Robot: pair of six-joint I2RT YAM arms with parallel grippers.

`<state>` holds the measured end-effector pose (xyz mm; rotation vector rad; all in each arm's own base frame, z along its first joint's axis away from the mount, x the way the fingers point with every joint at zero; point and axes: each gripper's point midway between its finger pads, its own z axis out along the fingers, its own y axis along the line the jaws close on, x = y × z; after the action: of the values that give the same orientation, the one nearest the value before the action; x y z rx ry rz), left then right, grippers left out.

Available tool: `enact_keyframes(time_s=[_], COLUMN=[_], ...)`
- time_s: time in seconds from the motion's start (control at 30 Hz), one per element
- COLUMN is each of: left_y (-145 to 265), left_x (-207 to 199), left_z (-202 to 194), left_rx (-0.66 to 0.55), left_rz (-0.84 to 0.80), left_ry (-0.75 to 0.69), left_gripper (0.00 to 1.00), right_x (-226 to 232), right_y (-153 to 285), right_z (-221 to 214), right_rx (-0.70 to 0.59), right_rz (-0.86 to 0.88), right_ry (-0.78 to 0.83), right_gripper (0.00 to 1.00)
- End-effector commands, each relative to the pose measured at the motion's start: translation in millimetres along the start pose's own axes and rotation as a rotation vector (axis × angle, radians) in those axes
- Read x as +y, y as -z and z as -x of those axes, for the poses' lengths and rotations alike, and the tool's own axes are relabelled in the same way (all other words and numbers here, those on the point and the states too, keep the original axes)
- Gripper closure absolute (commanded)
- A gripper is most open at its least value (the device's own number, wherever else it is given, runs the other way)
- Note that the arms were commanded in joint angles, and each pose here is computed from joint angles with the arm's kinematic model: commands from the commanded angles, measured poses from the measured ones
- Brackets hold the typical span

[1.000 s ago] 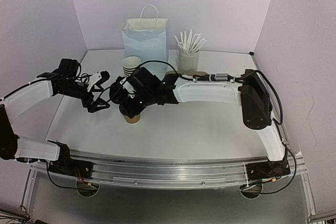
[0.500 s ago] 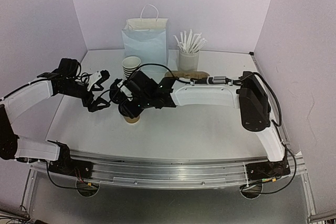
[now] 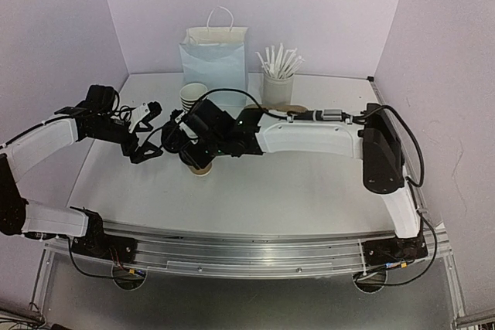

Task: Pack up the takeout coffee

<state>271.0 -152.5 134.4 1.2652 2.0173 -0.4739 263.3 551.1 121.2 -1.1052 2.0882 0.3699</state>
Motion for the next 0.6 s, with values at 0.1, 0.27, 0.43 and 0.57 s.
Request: enact_keyframes(time_s=[0.1,0.27,0.43,0.57], left_y=[1.5,3.6,6.7,9.2], left_x=[5.0,4.1,2.6,4.0], left_z=[6.7,10.8,20.5,29.3], left_rx=[-0.03,-0.045,-0.085,-0.112], left_rz=[0.017,0.014,0.003,-0.001], left_ry=[0.006,0.015,0.032,0.038], left_gripper=[0.02,0.02,0.02,0.02], right_x=[-45.8,-87.7,-163.3,-236.1], right_y=[80.5,134.0,190.0,229.2], right_z=[79.3,107.0,94.4,58.9], right_rx=[-0.197,-0.298,-0.347,-0.353], right_rz=[-0.046,-0.106,-0.275,-0.415], right_ry=[-0.194,-0.28,-0.371,-0.489], right_gripper=[0.44,0.44,0.44,0.47])
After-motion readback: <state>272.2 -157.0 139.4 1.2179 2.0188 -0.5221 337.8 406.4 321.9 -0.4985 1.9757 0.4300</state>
